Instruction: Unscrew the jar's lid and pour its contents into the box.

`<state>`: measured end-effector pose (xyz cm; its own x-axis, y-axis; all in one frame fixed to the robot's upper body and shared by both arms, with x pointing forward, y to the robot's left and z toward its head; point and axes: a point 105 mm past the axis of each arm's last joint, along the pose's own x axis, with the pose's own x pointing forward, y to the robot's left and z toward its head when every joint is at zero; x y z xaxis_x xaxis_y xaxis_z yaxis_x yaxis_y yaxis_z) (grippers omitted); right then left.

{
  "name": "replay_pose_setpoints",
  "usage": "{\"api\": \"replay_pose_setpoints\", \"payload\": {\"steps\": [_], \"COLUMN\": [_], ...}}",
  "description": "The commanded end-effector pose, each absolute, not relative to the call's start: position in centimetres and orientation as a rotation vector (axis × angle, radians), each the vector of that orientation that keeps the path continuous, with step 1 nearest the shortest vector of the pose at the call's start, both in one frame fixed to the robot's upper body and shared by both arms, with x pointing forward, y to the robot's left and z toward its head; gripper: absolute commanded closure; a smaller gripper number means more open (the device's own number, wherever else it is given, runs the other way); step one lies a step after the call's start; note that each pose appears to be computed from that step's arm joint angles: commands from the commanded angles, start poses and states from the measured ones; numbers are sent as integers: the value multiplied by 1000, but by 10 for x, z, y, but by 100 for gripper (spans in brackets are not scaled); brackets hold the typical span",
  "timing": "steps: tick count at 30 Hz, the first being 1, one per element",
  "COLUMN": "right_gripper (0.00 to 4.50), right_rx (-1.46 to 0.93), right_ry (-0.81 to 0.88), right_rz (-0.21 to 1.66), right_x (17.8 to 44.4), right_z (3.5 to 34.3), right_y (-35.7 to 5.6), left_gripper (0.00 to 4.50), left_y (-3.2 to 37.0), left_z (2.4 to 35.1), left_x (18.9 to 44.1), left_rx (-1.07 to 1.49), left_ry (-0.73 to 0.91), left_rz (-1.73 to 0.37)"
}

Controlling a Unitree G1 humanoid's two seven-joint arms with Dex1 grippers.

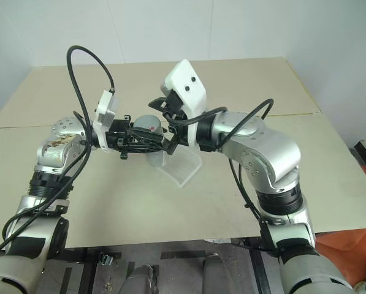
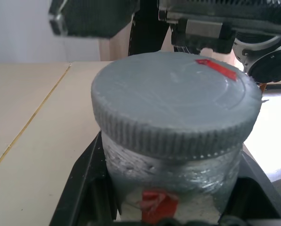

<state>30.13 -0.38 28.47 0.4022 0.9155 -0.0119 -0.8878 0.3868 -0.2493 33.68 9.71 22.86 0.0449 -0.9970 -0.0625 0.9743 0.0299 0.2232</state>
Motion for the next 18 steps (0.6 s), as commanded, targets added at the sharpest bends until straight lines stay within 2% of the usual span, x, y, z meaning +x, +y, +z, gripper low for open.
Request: {"api": "replay_pose_setpoints", "payload": {"steps": [1, 11, 18], "right_gripper": [1, 1, 1], "right_rx": [-246, -234, -209], "right_ry": [-223, -200, -185], "right_rz": [1158, 1158, 1101], "right_x": [296, 305, 318], "right_z": [302, 295, 293], "right_y": [2, 11, -4], "left_gripper": [248, 248, 248], "left_y": [99, 99, 101], "left_z": [244, 246, 247], "left_x": [333, 333, 332], "left_rx": [276, 276, 273], "left_ry": [-180, -185, -189], "left_rz": [-1532, -1527, -1523]}}
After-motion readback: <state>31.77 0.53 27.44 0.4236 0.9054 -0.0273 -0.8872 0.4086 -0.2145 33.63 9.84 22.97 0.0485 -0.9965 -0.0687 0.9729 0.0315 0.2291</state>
